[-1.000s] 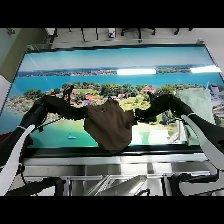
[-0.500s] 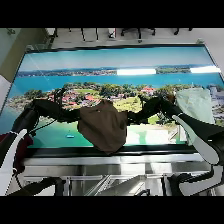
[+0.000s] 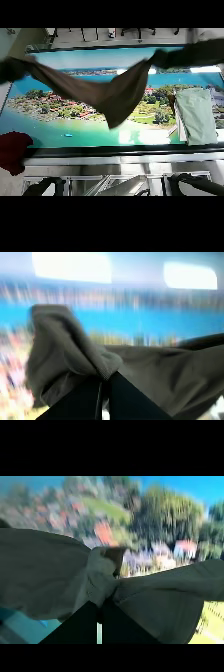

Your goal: Fold the shirts.

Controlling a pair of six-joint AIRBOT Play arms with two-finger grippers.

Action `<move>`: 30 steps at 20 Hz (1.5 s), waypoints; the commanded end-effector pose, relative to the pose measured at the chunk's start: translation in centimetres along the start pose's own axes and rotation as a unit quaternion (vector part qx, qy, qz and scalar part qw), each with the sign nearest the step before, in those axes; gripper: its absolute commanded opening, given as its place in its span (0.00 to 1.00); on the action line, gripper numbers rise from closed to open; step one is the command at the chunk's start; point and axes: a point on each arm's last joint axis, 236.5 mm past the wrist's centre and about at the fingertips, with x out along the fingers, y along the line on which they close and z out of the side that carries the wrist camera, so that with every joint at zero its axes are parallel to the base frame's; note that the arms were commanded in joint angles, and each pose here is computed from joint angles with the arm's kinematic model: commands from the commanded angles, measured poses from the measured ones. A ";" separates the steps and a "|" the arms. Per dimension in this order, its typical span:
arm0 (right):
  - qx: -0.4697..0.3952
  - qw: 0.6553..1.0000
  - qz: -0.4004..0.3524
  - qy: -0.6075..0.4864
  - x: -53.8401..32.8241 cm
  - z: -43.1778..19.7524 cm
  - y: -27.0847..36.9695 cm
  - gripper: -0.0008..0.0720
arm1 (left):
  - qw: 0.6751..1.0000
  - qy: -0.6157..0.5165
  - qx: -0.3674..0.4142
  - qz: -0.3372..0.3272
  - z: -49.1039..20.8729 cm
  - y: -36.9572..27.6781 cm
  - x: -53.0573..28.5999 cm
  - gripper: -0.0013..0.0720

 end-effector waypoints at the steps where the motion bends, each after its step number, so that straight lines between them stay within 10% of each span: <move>1: -0.149 0.971 -0.004 -0.189 -15.6 7.1 10.2 0.04 | 0.978 -0.195 0.071 0.022 9.0 -5.7 -15.0 0.04; 9: -0.232 0.904 -0.114 -0.339 -27.4 8.5 13.0 0.04 | 0.957 -0.233 0.080 0.155 8.0 -3.1 -21.1 0.04; 18: -0.026 0.993 -0.117 -0.021 0.9 0.8 -8.4 0.04 | 0.989 0.093 -0.100 0.057 -9.3 8.5 3.2 0.04; 30: 0.134 0.964 -0.069 0.218 20.5 -16.5 -17.3 0.08 | 0.911 0.369 -0.181 0.047 -33.3 12.3 18.8 0.04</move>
